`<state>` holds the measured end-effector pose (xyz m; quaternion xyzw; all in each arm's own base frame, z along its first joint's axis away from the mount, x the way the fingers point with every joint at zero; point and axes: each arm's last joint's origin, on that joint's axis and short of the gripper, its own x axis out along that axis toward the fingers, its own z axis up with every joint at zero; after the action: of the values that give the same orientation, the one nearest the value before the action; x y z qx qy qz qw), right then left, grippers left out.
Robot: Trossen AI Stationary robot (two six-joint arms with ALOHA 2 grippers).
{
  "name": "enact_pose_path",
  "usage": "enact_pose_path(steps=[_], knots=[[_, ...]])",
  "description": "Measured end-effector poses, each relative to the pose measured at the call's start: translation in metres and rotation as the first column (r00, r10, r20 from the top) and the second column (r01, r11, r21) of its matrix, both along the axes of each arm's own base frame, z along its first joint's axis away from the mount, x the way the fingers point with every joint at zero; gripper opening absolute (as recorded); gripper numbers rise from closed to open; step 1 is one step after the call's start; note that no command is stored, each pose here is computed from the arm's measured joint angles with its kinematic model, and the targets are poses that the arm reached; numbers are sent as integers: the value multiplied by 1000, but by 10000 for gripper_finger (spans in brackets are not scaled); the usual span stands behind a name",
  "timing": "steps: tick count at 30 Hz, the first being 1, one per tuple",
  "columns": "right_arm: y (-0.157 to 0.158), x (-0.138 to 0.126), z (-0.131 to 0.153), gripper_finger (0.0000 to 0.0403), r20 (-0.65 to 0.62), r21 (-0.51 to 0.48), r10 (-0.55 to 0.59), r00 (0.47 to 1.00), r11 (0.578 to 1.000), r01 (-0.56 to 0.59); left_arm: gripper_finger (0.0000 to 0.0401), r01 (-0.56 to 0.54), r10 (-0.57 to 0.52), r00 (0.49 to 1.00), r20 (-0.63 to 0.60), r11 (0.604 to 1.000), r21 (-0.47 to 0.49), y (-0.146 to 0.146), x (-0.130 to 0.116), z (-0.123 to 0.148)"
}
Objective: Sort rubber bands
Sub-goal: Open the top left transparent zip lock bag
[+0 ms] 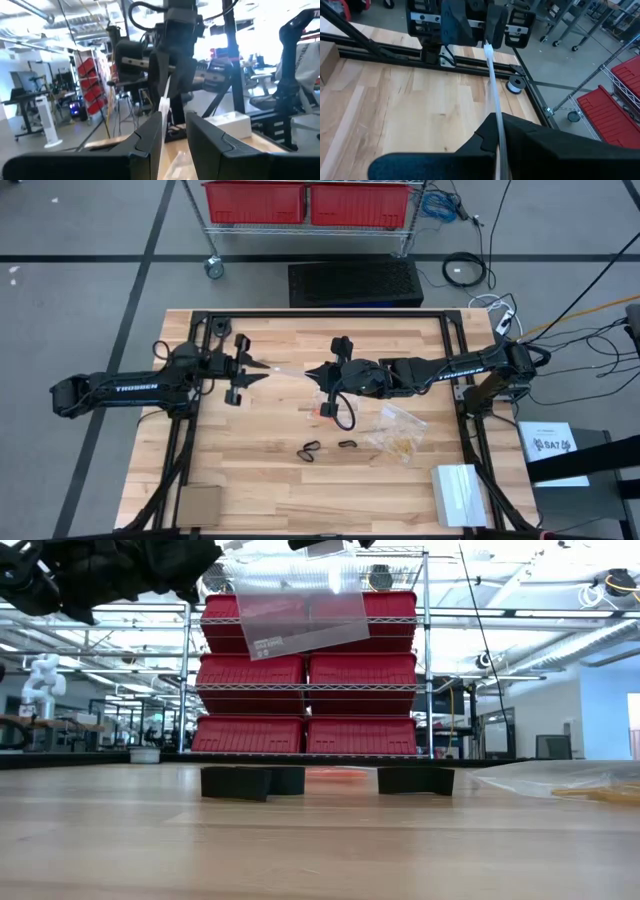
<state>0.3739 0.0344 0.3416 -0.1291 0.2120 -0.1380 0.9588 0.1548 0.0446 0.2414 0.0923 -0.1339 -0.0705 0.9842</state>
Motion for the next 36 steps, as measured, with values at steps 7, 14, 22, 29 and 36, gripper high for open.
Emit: enact_pose_path(steps=[7,14,22,29,36], knots=[[0,0,1,0,6,2,11,1000,1000,-11,96,-67,67,998,-20,997,-30,4,5,-4],[0,1,1,0,10,2,25,1000,1000,-25,96,-57,55,998,-44,997,-59,7,14,0],[-1,1,1,0,7,-1,22,1000,1000,-22,80,-10,8,999,-42,999,-48,6,16,3],[-3,0,-1,0,-16,-2,19,1000,1000,-19,13,-10,8,999,-38,999,-47,5,16,3],[-8,-2,-6,24,-51,55,-22,998,998,24,4,-18,16,999,-49,999,-34,5,17,2]])
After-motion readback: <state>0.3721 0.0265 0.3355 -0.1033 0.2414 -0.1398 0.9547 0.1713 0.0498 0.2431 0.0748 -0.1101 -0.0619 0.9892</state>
